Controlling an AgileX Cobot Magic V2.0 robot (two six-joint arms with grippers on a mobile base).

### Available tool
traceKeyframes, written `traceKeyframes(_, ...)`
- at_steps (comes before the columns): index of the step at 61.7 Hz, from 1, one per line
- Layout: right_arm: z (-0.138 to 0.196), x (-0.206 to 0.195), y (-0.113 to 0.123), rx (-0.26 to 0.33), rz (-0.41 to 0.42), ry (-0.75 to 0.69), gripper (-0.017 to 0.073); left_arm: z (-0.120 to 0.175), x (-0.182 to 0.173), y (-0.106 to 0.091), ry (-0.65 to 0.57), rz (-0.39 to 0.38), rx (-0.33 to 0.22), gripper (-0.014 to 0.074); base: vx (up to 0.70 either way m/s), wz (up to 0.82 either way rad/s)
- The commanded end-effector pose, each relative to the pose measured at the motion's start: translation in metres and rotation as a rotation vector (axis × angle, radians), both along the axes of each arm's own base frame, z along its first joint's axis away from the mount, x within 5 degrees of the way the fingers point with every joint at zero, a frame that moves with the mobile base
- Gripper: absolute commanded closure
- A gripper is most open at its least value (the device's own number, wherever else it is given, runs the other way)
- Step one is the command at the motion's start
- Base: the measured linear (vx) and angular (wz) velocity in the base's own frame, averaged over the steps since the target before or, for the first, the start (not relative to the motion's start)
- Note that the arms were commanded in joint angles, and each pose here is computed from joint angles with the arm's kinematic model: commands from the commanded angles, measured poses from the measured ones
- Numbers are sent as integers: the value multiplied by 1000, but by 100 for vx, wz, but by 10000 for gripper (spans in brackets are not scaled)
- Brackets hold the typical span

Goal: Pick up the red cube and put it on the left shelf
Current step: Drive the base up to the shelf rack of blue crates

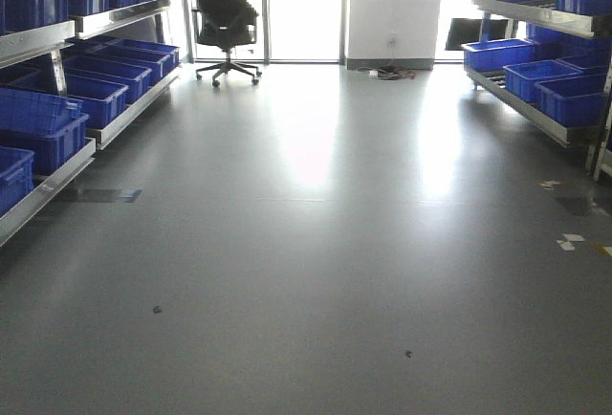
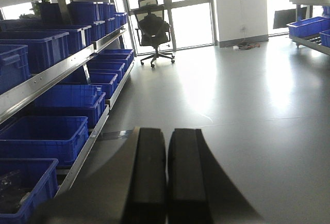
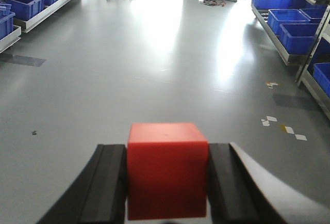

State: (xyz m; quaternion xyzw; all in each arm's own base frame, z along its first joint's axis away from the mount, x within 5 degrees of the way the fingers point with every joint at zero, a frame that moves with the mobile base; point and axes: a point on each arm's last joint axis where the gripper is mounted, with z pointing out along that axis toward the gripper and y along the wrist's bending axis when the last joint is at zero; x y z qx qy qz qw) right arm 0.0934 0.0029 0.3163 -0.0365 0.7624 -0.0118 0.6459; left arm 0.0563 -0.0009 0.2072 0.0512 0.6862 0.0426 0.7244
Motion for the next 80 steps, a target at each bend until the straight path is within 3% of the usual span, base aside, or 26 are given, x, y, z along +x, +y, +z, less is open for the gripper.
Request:
traceKeyframes(1, 18, 1, 0, -5, 1, -109, 500, 0, 1, 0, -62, -4, -5, 488, 30, 11)
traceKeyframes(80, 18, 1, 0, -5, 1, -109, 500, 0, 1, 0, -62, -4, -5, 488, 47, 17)
